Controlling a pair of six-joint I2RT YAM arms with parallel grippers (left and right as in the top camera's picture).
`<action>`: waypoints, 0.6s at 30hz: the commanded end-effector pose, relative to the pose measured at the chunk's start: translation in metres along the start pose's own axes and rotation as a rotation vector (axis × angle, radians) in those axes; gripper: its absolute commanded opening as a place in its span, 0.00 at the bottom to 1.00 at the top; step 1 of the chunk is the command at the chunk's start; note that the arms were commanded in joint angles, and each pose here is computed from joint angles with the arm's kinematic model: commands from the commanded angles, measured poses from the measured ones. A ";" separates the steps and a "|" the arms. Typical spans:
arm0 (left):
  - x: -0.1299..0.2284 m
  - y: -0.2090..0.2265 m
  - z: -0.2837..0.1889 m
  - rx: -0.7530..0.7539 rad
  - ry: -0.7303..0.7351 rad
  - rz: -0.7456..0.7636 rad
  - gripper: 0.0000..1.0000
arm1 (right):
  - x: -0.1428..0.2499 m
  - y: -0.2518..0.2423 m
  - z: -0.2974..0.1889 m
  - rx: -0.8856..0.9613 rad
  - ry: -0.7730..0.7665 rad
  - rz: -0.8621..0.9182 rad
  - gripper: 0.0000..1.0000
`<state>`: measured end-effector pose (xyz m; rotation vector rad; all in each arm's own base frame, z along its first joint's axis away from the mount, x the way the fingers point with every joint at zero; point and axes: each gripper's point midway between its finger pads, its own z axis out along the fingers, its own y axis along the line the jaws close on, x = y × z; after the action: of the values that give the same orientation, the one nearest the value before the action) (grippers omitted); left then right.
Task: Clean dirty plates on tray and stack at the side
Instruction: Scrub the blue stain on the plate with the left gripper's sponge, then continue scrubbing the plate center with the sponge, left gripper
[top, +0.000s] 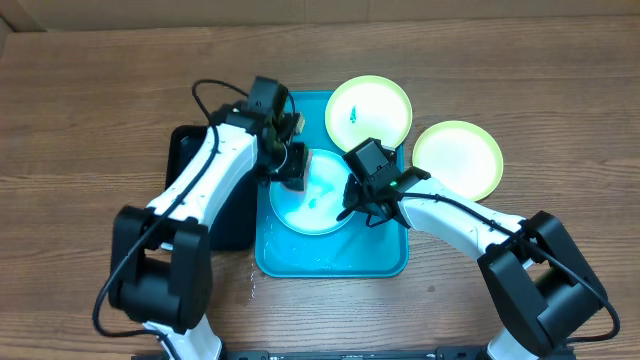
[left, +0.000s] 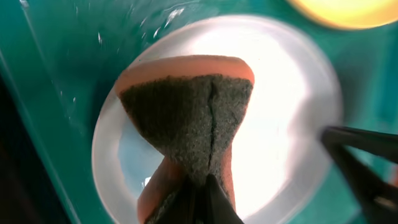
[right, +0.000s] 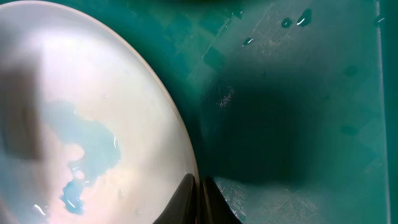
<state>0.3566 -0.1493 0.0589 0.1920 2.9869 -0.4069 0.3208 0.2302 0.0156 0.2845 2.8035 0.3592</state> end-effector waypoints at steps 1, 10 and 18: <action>0.019 0.016 0.031 -0.053 0.072 -0.039 0.04 | 0.004 0.002 0.004 -0.005 0.016 -0.008 0.04; 0.056 -0.016 0.066 0.196 0.284 -0.081 0.04 | 0.004 0.002 0.004 -0.005 0.016 -0.008 0.04; 0.039 -0.066 0.039 0.518 0.258 -0.026 0.04 | 0.004 0.002 0.004 -0.004 0.015 -0.008 0.04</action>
<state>0.3180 -0.1913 0.0164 0.2050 3.1324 -0.9369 0.3204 0.2281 0.0150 0.2826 2.8049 0.3432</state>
